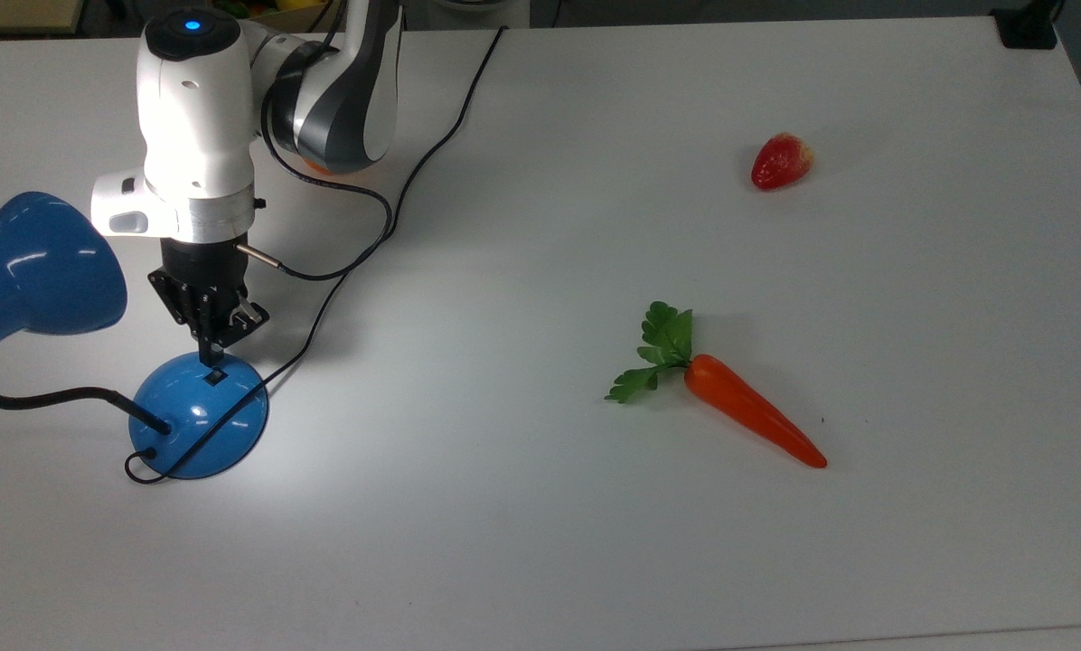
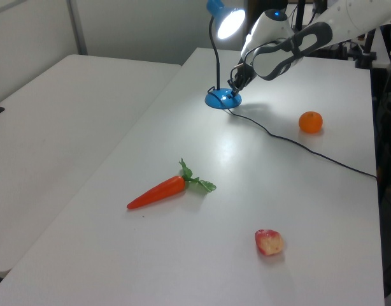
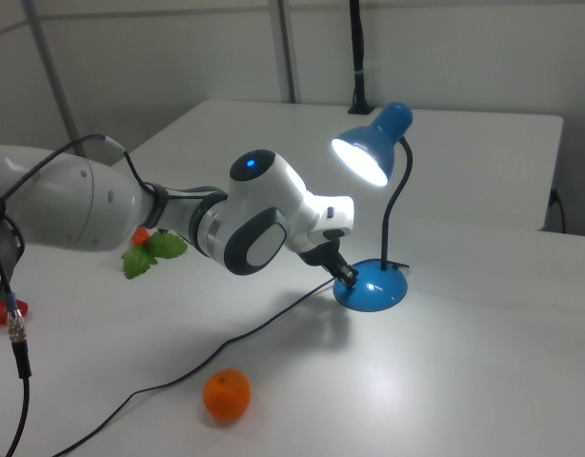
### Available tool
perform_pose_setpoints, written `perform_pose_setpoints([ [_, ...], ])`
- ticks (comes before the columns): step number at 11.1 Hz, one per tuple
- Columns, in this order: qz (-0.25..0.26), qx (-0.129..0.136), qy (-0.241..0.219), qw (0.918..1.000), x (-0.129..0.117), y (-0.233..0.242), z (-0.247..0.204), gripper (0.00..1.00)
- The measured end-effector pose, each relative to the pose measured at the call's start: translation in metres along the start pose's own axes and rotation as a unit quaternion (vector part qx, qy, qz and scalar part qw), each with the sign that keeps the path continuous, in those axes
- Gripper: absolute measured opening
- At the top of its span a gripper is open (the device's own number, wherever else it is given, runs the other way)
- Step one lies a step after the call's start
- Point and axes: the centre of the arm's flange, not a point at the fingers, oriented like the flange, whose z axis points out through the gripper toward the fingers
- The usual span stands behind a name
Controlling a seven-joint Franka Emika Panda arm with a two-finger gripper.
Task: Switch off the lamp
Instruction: 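Press the switch on the lamp base with the gripper fingertips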
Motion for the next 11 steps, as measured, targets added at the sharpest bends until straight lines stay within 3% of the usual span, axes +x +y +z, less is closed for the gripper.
perform_pose_setpoints([
  [11,-0.004,-0.001,0.001,1.0000,0.0012,-0.0039,0.0054,0.01],
])
